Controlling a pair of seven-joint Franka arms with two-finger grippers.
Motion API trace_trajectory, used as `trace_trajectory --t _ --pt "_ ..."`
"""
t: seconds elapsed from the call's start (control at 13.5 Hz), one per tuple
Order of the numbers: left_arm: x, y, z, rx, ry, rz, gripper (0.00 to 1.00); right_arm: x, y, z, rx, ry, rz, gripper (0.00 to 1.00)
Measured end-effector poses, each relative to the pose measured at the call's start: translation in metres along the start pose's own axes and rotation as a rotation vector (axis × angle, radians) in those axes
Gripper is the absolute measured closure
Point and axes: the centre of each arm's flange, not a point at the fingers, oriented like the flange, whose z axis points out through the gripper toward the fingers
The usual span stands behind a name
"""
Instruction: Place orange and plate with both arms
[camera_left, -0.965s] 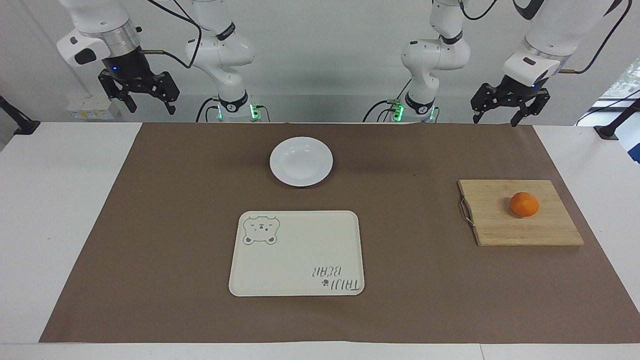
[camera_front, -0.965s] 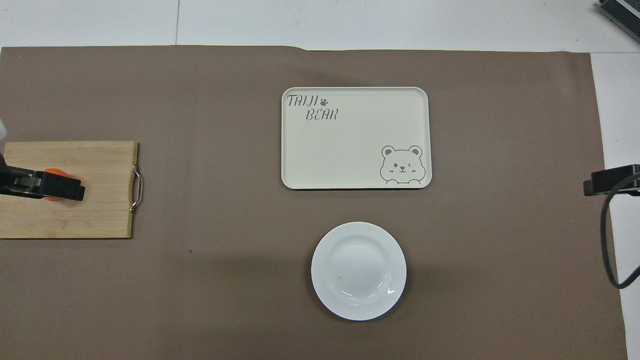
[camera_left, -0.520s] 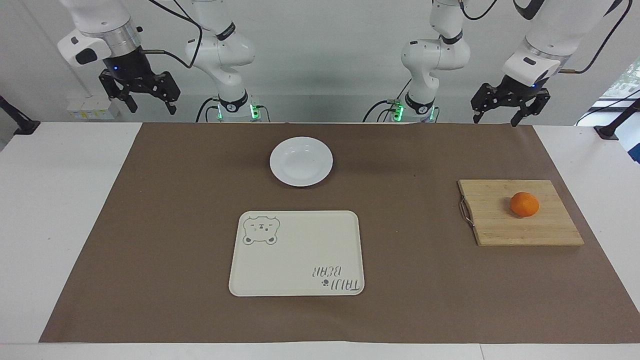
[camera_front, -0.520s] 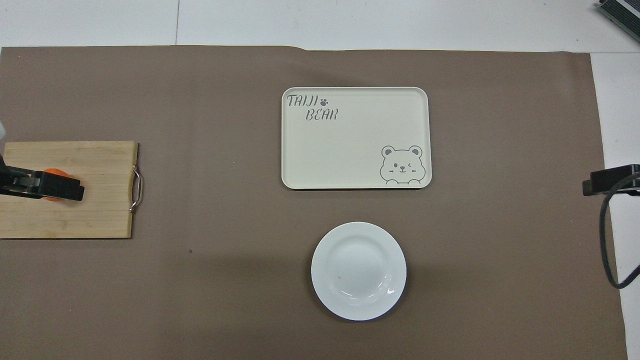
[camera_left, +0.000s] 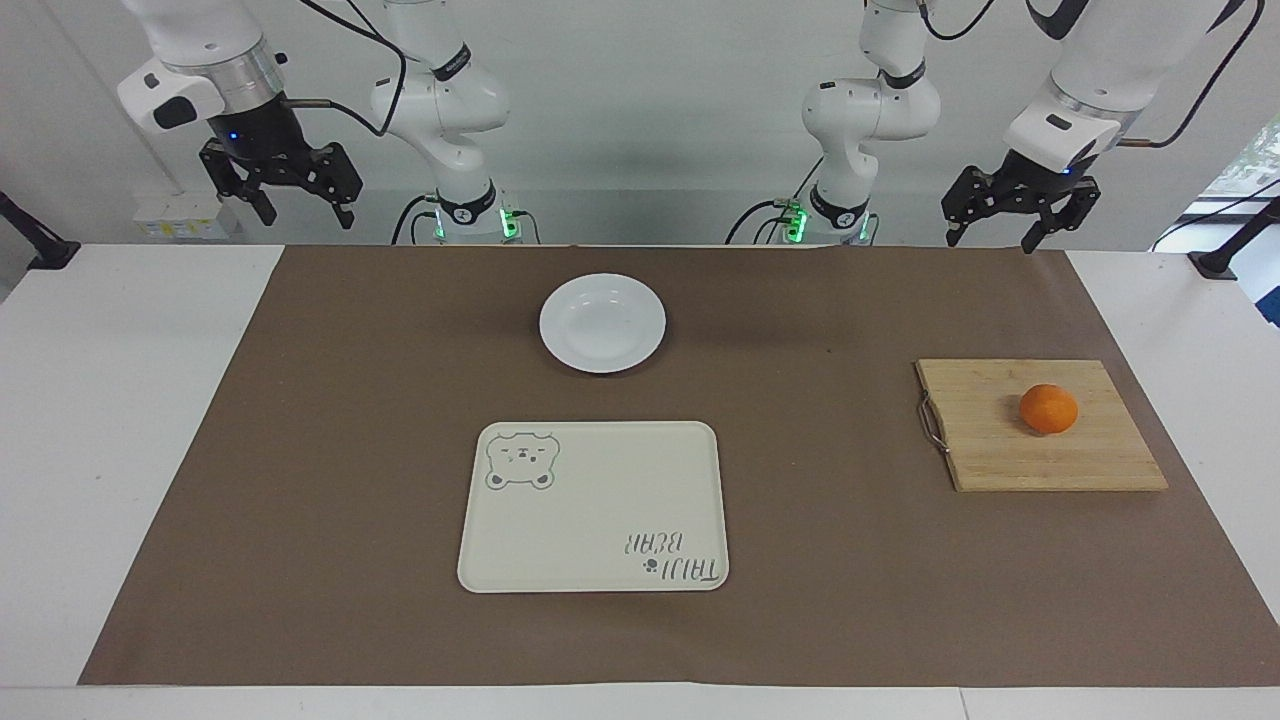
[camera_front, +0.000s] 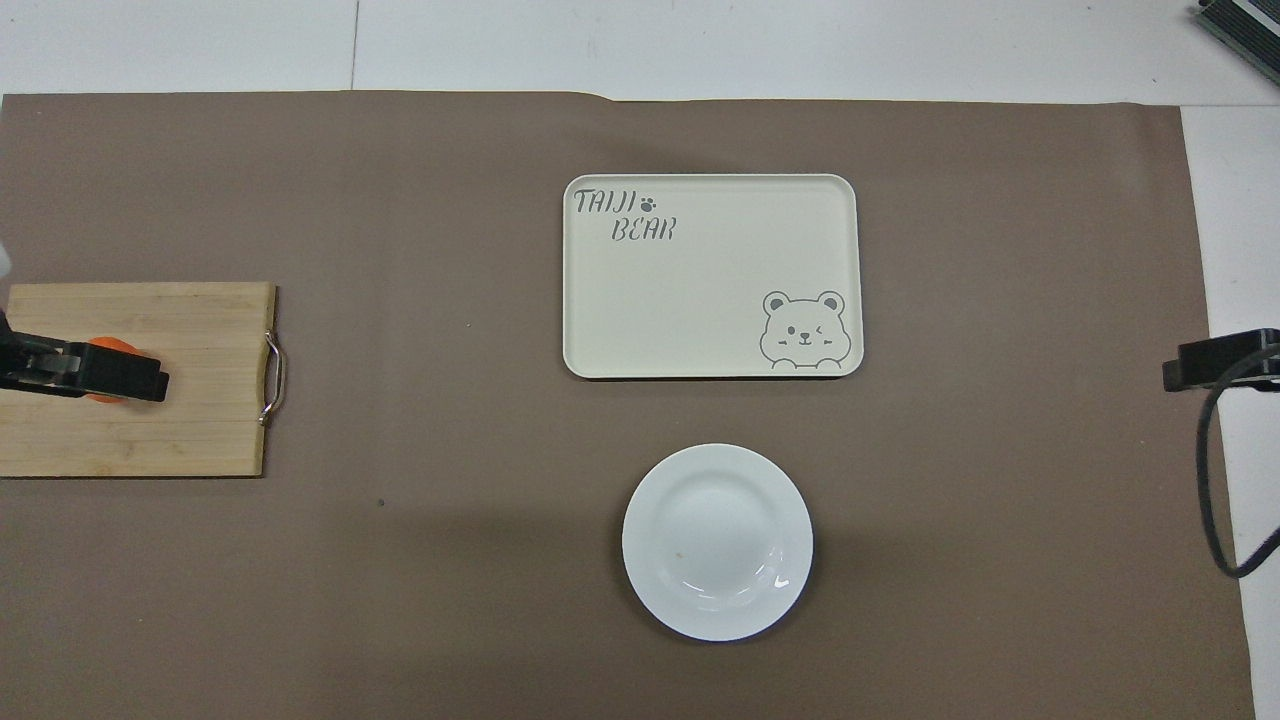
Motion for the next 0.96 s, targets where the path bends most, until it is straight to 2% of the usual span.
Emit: trace_trajectory --t 0.96 --pt "-0.001 -0.013 0.000 -0.001 -0.001 0.036 0.00 0.000 0.000 0.001 0.000 -0.001 0.000 0.00"
